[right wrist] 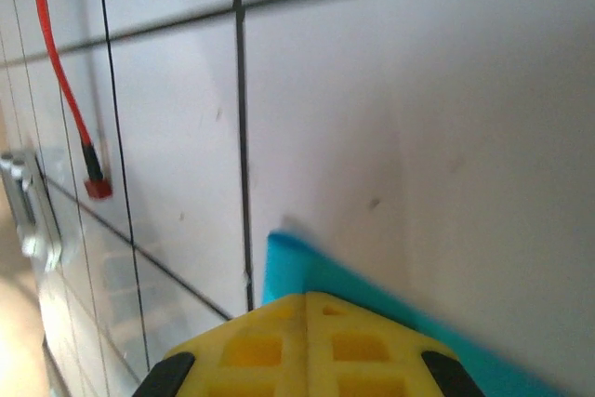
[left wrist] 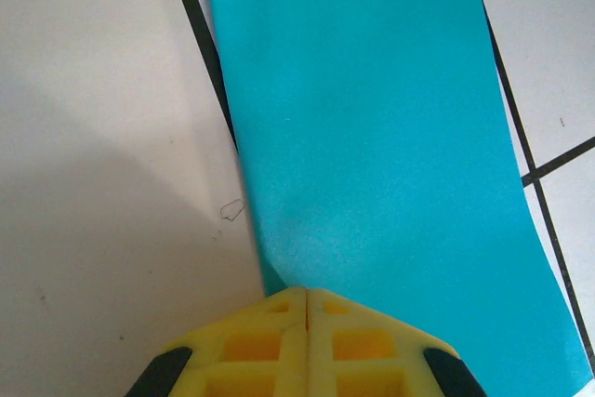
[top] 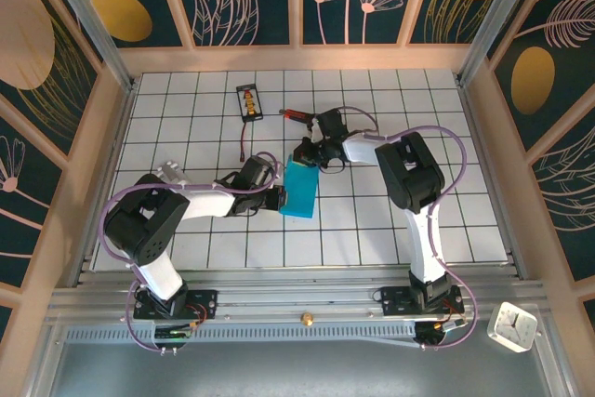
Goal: Fold a paper plane with a square sheet of paper (pick it up from the middle)
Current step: First fold in half a square sheet of paper at the center of the table.
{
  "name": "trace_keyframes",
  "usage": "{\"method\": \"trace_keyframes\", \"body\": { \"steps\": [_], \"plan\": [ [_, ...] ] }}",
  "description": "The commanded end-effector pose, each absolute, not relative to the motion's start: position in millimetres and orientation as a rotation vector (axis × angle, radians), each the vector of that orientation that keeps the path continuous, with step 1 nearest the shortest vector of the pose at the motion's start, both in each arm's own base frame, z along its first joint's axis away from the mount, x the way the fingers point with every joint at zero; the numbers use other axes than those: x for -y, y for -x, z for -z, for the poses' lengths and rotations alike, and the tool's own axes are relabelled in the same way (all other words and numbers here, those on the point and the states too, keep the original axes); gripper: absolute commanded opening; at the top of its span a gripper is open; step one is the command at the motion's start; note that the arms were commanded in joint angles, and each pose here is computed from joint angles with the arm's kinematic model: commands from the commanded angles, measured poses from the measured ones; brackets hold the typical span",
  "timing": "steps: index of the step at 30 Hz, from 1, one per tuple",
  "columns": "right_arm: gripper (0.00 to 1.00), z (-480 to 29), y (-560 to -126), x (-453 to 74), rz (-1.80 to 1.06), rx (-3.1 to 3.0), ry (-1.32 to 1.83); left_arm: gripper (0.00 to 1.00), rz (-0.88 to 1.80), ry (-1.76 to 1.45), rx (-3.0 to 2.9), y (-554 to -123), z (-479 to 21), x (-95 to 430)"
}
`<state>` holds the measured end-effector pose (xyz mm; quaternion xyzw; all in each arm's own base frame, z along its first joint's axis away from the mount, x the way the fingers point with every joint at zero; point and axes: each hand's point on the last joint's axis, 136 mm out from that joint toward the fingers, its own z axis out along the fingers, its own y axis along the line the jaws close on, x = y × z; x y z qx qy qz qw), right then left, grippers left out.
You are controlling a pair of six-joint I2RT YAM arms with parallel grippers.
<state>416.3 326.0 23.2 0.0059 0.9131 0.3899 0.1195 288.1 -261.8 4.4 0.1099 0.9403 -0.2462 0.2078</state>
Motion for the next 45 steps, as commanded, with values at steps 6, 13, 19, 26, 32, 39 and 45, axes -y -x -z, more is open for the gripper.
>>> {"method": "trace_keyframes", "body": {
  "steps": [6,13,19,26,32,39,45],
  "plan": [
    [0.0,-59,-394,-323,-1.201,-2.554,0.06,0.0,0.409,-0.337,-3.097,-188,68,195],
    [0.0,-56,-356,-343,-1.258,-2.589,0.143,0.0,0.451,-0.338,-3.121,-176,62,196],
    [0.0,-44,-344,-358,-1.29,-2.63,0.181,0.0,0.406,-0.351,-3.15,-171,59,190],
    [0.0,-31,-339,-358,-1.272,-2.674,0.181,0.0,0.317,-0.352,-3.176,-171,62,183],
    [0.0,-13,-342,-349,-1.206,-2.725,0.161,0.0,0.301,-0.361,-3.192,-169,65,181],
    [0.0,-6,-362,-332,-1.123,-2.743,0.092,0.0,0.27,-0.367,-3.205,-165,69,175],
    [0.0,-1,-372,-330,-1.085,-2.759,0.055,0.0,0.24,-0.383,-3.21,-163,72,172]
  ]
}}
